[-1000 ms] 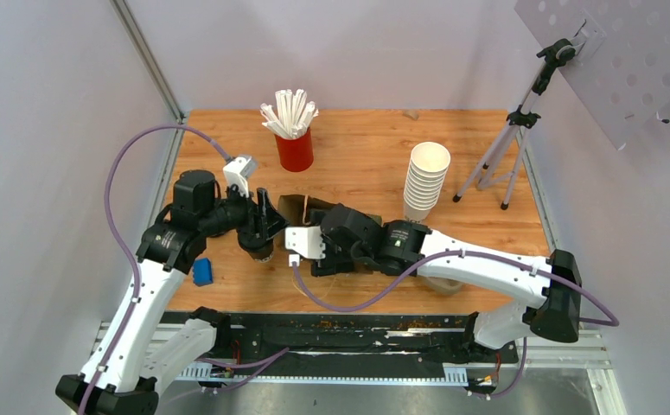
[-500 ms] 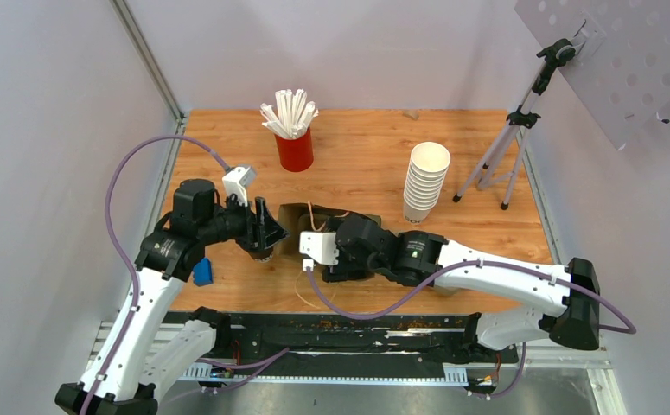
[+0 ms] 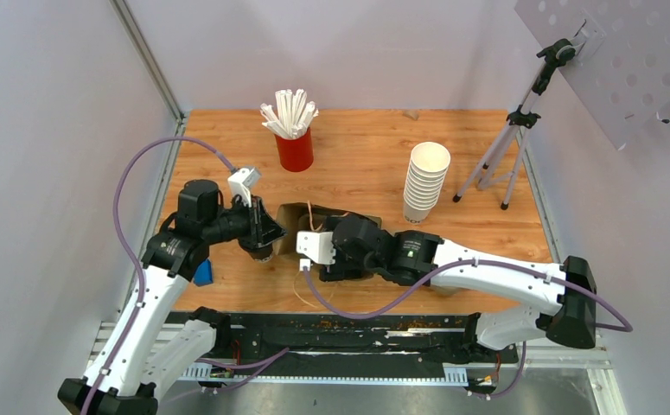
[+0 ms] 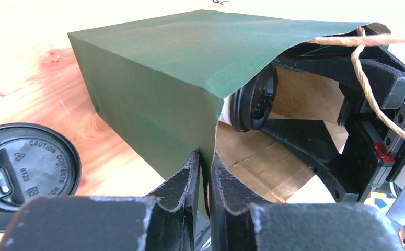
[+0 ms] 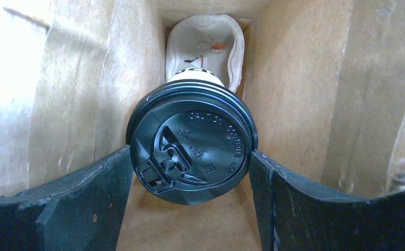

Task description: Pack the takeout coffee

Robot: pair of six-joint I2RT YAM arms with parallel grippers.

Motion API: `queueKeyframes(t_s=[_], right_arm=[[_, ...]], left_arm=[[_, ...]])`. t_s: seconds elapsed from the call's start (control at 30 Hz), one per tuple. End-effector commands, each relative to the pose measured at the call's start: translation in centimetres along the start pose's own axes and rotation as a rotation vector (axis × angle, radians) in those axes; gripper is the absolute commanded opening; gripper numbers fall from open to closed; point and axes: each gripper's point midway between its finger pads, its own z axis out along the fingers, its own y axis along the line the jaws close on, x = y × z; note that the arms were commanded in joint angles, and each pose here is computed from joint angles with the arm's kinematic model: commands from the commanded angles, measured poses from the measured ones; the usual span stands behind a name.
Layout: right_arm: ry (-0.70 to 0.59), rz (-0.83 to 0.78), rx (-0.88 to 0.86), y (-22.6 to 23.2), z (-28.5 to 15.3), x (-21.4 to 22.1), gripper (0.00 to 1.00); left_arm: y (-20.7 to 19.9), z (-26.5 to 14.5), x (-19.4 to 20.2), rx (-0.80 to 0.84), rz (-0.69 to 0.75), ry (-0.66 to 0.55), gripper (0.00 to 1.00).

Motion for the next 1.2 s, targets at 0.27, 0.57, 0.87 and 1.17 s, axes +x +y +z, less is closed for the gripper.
queueKeyframes(t_s=[0.27,0.57,0.87,1.17], right_arm=[[-0.076,-0.036,0.111,-3.4,1.0,-4.1,0.76],[-0.086,-0.087,0.16,-5.9,2.0,-3.2,0.77],[-0.061,-0.115,0.189,-6.8,2.1,-1.8,0.77],[-0.084,-0.127,0.164,-7.0,1.8,-1.2,0.77]], left_arm=[[-1.0,1.2,-1.5,0.111,0.127,-0.092,0.15],[-1.0,1.6,-4.6,0.104,0.265,-0.161,0.13],[-0.7,2.1,-4.9,0.119,0.336,-0.205,0.13],[-0.1,2.4,-5.2,0.093,0.346,-0.204,0.14]])
